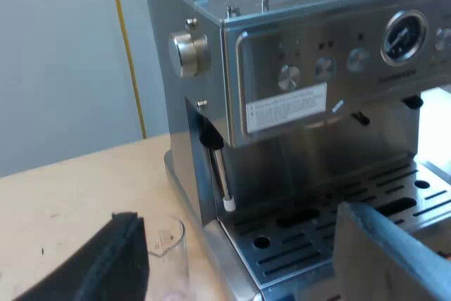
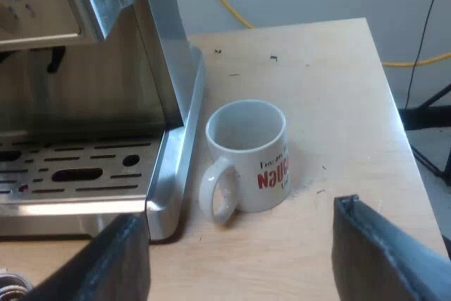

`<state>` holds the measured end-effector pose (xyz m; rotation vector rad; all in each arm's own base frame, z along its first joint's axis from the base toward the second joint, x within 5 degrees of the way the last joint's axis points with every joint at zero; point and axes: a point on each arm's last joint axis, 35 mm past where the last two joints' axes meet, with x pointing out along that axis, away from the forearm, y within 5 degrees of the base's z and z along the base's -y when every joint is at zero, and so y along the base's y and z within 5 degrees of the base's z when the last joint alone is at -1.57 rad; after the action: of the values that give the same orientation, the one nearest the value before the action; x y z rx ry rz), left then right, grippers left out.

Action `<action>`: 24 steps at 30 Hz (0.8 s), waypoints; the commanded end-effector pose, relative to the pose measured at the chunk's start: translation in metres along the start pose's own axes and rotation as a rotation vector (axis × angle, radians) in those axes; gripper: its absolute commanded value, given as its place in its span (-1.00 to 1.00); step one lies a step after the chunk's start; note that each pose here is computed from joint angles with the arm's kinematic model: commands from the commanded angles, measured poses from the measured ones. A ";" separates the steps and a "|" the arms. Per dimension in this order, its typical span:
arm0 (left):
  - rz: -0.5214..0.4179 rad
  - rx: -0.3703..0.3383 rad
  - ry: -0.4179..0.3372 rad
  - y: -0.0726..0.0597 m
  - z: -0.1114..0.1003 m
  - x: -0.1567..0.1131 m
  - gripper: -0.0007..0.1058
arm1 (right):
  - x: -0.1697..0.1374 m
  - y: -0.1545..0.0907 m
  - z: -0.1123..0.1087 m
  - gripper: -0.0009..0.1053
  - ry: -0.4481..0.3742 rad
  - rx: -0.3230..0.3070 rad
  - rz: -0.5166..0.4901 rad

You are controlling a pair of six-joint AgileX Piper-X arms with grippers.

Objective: Grind coffee beans and then tamp

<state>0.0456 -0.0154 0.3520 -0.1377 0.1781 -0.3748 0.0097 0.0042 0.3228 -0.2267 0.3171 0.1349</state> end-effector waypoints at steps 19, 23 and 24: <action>0.029 0.046 0.118 0.000 -0.033 -0.024 0.12 | 0.009 0.005 -0.012 0.11 0.057 0.002 0.117; 0.032 0.039 0.147 0.003 -0.043 -0.016 0.12 | 0.017 0.007 -0.020 0.11 0.083 0.009 0.142; 0.032 0.038 0.152 0.003 -0.044 -0.015 0.12 | 0.018 0.007 -0.021 0.11 0.087 0.010 0.145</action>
<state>0.0213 -0.0114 0.3115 -0.0756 0.3154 -0.3724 0.0181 0.0076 0.2951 -0.1891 0.4278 0.2531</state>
